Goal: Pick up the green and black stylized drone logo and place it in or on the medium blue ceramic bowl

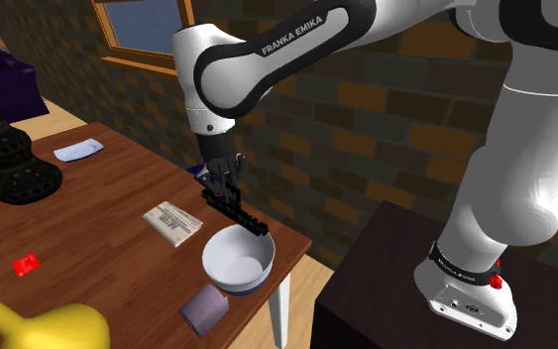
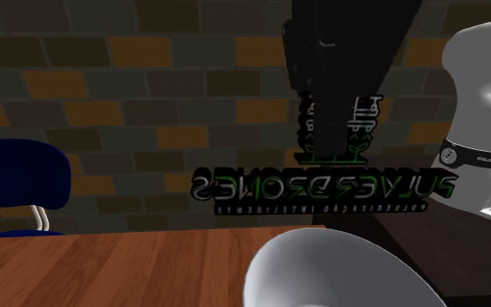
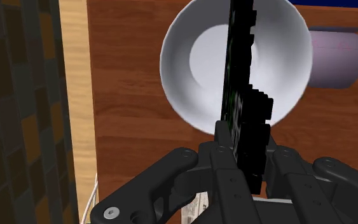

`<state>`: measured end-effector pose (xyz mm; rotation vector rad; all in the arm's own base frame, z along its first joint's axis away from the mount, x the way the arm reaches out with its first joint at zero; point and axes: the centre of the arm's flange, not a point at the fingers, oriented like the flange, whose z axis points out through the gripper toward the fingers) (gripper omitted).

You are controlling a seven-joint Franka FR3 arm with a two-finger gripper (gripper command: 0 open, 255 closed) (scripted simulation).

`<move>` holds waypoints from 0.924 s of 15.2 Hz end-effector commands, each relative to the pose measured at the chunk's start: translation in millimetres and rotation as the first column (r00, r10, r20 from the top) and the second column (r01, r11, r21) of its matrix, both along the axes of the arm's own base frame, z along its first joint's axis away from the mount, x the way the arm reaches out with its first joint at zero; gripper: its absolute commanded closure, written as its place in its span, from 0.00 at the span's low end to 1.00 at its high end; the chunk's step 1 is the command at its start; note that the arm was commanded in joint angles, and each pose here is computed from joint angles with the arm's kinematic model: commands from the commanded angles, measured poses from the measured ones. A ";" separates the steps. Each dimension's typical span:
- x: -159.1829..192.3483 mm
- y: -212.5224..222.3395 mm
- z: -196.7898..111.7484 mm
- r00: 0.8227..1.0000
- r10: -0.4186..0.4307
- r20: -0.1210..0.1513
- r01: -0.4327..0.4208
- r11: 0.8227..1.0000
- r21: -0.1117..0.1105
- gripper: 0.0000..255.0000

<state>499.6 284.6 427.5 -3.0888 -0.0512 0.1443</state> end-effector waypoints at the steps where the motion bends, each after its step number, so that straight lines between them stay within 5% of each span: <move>1: -19.0 17.2 4.8 1.000 -0.001 0.000 0.001 1.000 0.000 1.00; 14: -27.5 24.3 -57.0 1.000 -0.001 0.000 0.001 1.000 0.000 1.00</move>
